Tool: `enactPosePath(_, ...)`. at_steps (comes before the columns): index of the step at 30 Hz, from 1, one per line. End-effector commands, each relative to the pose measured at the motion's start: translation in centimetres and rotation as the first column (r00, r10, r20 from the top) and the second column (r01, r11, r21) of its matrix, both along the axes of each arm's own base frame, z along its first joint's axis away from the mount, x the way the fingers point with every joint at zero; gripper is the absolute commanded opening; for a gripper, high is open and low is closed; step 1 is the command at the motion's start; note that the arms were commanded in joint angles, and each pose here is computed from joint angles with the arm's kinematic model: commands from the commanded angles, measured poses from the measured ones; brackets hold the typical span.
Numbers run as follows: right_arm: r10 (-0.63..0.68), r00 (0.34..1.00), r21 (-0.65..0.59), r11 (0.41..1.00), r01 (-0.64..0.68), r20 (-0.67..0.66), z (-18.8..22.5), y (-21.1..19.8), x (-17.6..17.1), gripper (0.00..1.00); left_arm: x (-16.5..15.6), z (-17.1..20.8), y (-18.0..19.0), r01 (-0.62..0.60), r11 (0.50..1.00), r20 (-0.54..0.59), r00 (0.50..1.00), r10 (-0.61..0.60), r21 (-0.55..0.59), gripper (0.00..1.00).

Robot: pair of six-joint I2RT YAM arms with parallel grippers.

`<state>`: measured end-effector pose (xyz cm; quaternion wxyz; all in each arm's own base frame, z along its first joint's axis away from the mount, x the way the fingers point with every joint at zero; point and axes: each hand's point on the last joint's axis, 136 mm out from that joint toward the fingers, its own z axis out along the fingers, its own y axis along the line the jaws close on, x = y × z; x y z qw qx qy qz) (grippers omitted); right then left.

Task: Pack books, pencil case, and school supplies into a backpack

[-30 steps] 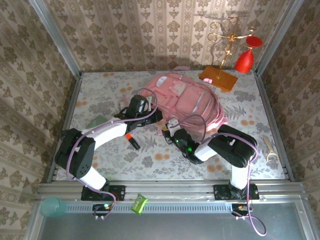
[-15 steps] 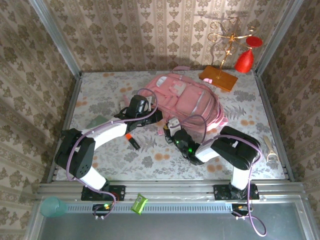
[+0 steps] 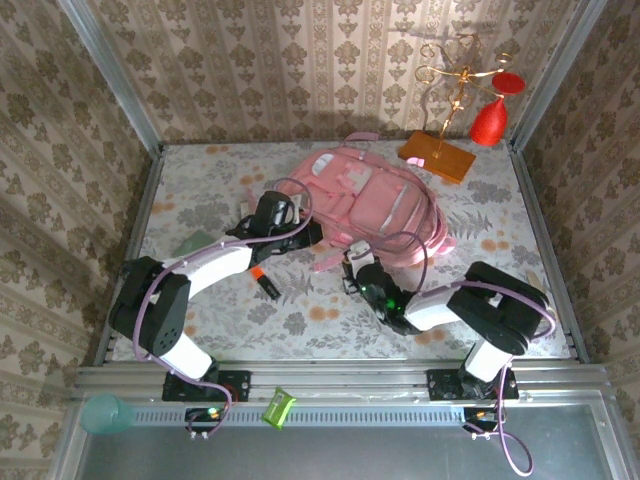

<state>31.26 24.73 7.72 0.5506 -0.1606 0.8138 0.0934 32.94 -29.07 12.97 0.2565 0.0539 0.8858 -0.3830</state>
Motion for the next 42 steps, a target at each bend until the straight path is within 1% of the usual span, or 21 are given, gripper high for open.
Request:
enactPosePath(1, -0.036, 0.994, 0.011, 0.999, 0.037, -0.099, -1.2, -2.1, -1.0, 0.0, 1.4, 1.5, 1.4, -0.014, 1.0, 0.097, 0.995, 0.014, 0.006, 0.0)
enactPosePath(5, -0.08, 0.971, 0.015, 0.996, 0.086, -0.226, -2.7, -5.1, -2.3, 0.0, 2.5, 1.1, 2.8, -0.039, 0.999, 0.11, 0.993, 0.035, 0.034, 0.0)
enactPosePath(11, -0.186, 0.884, 0.036, 0.974, 0.222, -0.429, -3.4, -10.8, -4.4, 0.0, 6.5, -0.6, 7.0, -0.125, 0.984, 0.113, 0.987, 0.111, 0.124, 0.0)
enactPosePath(13, -0.186, 0.85, 0.114, 0.955, 0.274, -0.493, -3.2, -11.6, -4.6, 0.0, 7.6, -1.6, 8.0, -0.139, 0.977, 0.107, 0.987, 0.123, 0.159, 0.0)
enactPosePath(15, -0.21, 0.816, 0.124, 0.938, 0.324, -0.539, -3.1, -12.4, -4.7, 0.0, 8.5, -2.2, 8.6, -0.145, 0.972, 0.102, 0.987, 0.128, 0.183, 0.0)
enactPosePath(17, -0.2, 0.813, 0.146, 0.933, 0.328, -0.547, -2.3, -12.3, -4.6, 0.0, 9.4, -2.6, 9.2, -0.15, 0.964, 0.117, 0.985, 0.127, 0.22, 0.0)
enactPosePath(20, -0.075, 0.854, 0.246, 0.942, 0.231, -0.514, -0.3, -10.0, -4.2, 0.0, 10.6, -2.6, 8.7, -0.109, 0.966, 0.126, 0.989, 0.081, 0.234, 0.0)
enactPosePath(22, 0.057, 0.879, 0.333, 0.935, 0.119, -0.474, 1.4, -7.8, -4.2, 0.0, 11.1, -1.7, 8.4, -0.095, 0.967, 0.161, 0.985, 0.057, 0.237, 0.25)
enactPosePath(24, 0.14, 0.882, 0.379, 0.924, 0.046, -0.45, 2.7, -6.4, -4.5, 0.0, 11.1, -0.5, 8.6, -0.093, 0.964, 0.212, 0.976, 0.04, 0.249, 0.43)
enactPosePath(26, 0.205, 0.881, 0.414, 0.91, -0.012, -0.426, 3.8, -5.2, -4.7, 0.0, 10.7, 1.2, 9.1, -0.111, 0.953, 0.281, 0.959, 0.029, 0.283, 0.54)
enactPosePath(28, 0.243, 0.88, 0.432, 0.901, -0.049, -0.407, 4.6, -4.5, -4.8, 0.0, 9.8, 2.6, 9.8, -0.13, 0.927, 0.352, 0.936, -0.003, 0.353, 0.64)
enactPosePath(29, 0.257, 0.878, 0.435, 0.898, -0.063, -0.404, 4.8, -4.2, -4.8, 0.0, 9.4, 3.1, 9.9, -0.133, 0.912, 0.38, 0.925, -0.026, 0.387, 0.67)
enactPosePath(31, 0.284, 0.87, 0.44, 0.894, -0.088, -0.402, 5.3, -3.6, -4.7, 0.0, 7.7, 4.1, 8.9, -0.068, 0.89, 0.428, 0.892, -0.148, 0.45, 0.69)
enactPosePath(32, 0.298, 0.864, 0.439, 0.892, -0.102, -0.405, 5.4, -3.3, -4.8, 0.0, 6.6, 4.6, 7.8, -0.011, 0.886, 0.454, 0.862, -0.227, 0.463, 0.69)
enactPosePath(33, 0.306, 0.859, 0.438, 0.892, -0.108, -0.411, 5.5, -3.2, -4.7, 0.0, 4.7, 5.1, 5.9, 0.097, 0.882, 0.49, 0.801, -0.344, 0.462, 0.68)
enactPosePath(34, 0.317, 0.855, 0.44, 0.89, -0.118, -0.412, 5.7, -3.0, -4.7, 0.0, 1.6, 5.5, 2.9, 0.245, 0.847, 0.531, 0.688, -0.495, 0.472, 0.67)
enactPosePath(35, 0.332, 0.85, 0.442, 0.887, -0.133, -0.409, 5.9, -2.7, -4.8, 0.0, -1.0, 5.5, 1.1, 0.346, 0.796, 0.558, 0.575, -0.599, 0.498, 0.67)
enactPosePath(37, 0.362, 0.835, 0.444, 0.881, -0.161, -0.415, 6.2, -2.3, -5.0, 0.0, -6.7, 4.7, -2.1, 0.501, 0.637, 0.572, 0.302, -0.763, 0.586, 0.66)
enactPosePath(39, 0.394, 0.819, 0.449, 0.873, -0.19, -0.418, 6.5, -1.8, -5.2, 0.0, -9.6, 3.5, -3.9, 0.548, 0.522, 0.545, 0.137, -0.827, 0.654, 0.66)
enactPosePath(40, 0.406, 0.813, 0.453, 0.869, -0.2, -0.419, 6.6, -1.6, -5.3, 0.0, -10.4, 3.1, -4.6, 0.567, 0.484, 0.532, 0.092, -0.841, 0.667, 0.66)
enactPosePath(42, 0.42, 0.808, 0.461, 0.861, -0.213, -0.413, 6.9, -1.4, -5.4, 0.0, -11.1, 2.3, -5.6, 0.609, 0.435, 0.516, 0.049, -0.855, 0.663, 0.65)
